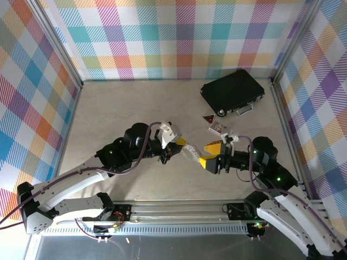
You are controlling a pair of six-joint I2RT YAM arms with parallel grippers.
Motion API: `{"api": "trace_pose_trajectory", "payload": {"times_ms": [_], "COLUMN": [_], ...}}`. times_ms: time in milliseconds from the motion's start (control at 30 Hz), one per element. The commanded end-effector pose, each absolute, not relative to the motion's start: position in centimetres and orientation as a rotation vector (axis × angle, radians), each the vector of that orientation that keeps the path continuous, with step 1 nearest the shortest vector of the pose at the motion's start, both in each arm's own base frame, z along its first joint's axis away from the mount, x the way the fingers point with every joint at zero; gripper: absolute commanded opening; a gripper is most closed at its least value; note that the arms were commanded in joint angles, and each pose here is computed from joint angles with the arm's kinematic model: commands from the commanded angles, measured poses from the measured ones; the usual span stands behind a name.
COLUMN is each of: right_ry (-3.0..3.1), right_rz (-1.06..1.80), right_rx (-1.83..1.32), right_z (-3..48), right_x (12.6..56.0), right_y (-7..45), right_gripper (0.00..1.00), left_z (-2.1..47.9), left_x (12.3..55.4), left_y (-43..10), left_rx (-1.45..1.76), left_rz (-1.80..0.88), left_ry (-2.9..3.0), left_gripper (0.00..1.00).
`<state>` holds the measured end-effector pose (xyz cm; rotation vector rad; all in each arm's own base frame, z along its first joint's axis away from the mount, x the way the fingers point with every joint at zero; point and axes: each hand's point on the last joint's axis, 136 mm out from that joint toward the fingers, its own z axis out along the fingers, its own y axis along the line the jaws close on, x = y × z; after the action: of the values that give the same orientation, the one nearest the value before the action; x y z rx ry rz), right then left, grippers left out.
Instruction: Put the keys on the keyring
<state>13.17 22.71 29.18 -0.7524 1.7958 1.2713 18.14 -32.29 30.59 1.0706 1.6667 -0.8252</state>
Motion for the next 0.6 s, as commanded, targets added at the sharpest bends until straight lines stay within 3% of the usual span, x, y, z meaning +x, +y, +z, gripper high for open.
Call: {"api": "trace_pose_trajectory", "payload": {"times_ms": [0, 300, 567], "right_ry": [1.763, 1.731, 1.71], "right_rz": [1.114, 1.074, 1.08], "right_rx": [-0.813, -0.898, -0.951], "right_z": [29.3, 29.0, 28.9], "right_x": [14.1, 13.9, 13.2], "right_y": [23.4, 26.2, 27.9], "right_gripper": [0.76, 0.74, 0.63], "left_z": [33.6, 34.1, 34.2], "left_x": [17.4, 17.0, 16.5], "left_y": [-32.3, -32.4, -32.4], "left_rx": [1.075, 1.09, 1.094], "left_rz": [-0.828, -0.824, -0.835], "left_ry": [1.574, 1.559, 1.541], "left_gripper": [0.0, 0.0, 0.0]}}
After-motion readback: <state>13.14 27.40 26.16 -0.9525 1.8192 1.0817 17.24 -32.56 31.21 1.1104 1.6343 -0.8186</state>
